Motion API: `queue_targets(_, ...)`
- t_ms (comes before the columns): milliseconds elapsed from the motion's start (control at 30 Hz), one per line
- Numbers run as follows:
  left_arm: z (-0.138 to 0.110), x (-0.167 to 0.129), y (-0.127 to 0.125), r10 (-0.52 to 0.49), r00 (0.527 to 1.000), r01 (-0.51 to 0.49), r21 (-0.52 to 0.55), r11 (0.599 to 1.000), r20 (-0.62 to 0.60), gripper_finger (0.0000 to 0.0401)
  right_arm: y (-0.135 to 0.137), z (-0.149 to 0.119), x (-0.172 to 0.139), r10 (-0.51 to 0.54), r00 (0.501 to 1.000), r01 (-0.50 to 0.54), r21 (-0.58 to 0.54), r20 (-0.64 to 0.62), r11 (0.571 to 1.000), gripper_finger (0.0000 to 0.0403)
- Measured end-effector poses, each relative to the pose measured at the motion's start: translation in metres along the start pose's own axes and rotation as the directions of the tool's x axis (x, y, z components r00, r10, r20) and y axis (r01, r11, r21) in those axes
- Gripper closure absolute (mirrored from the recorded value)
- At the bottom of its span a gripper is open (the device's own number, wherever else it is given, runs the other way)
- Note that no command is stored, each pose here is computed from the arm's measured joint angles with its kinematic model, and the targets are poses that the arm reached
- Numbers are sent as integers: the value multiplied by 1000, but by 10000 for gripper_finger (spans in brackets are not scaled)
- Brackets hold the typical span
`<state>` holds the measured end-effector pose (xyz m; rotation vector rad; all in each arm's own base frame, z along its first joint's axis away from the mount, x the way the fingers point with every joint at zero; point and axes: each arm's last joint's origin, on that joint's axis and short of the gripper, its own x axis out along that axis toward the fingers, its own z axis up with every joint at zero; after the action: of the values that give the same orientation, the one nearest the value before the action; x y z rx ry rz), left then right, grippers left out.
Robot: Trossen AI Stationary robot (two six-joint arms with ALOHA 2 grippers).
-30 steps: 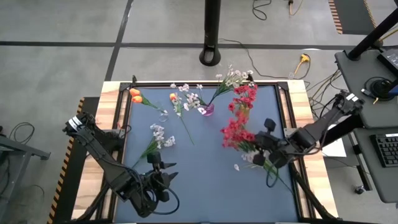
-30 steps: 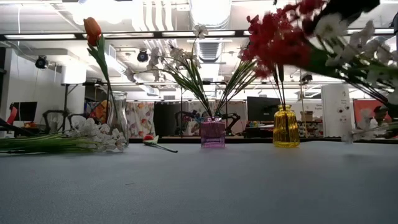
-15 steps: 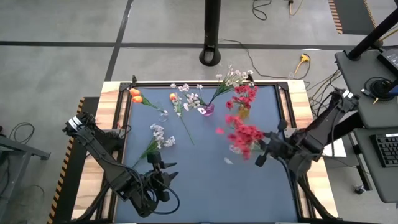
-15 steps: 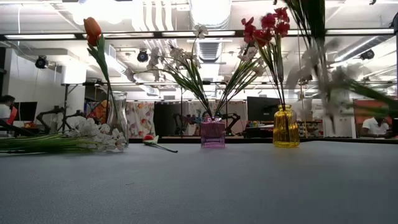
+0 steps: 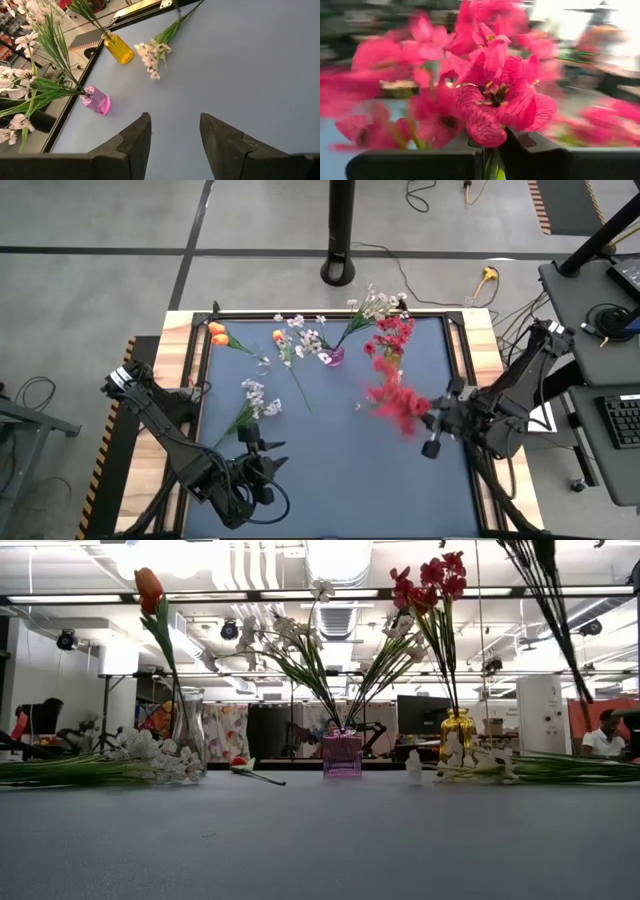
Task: Sort flowers into vase by color
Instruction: Prepare the red flowers, then put the red flowers into the yellow vase
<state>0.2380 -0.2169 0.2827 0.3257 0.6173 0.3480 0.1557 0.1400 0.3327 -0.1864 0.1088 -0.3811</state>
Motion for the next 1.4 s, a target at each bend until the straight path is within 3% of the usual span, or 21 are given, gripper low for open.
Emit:
queue_targets(133,3,1,-3,-23,999,22,17,1000,25,249,0,-2,0,-1,1000,1,113,-7,994,376)
queue_targets(267,6,1,-5,-36,998,35,33,999,45,249,3,-11,1,151,986,-133,211,-67,968,376)
queue_targets(333,6,1,-5,-36,998,34,34,999,47,249,4,-19,3,189,975,-153,262,-120,953,376)
queue_targets(633,8,6,-2,-20,999,19,26,999,43,249,-5,-49,2,105,946,-6,308,-307,951,373)
queue_targets(967,9,10,0,-6,999,6,18,1000,37,249,-8,-50,8,120,931,1,331,-345,944,281)
queue_targets(1100,9,10,0,-6,999,6,19,1000,36,249,-6,-51,8,179,909,-40,349,-377,936,245)
queue_targets(1400,9,10,0,-6,999,5,20,1000,35,249,-1,-56,6,297,837,-56,470,-459,881,216)
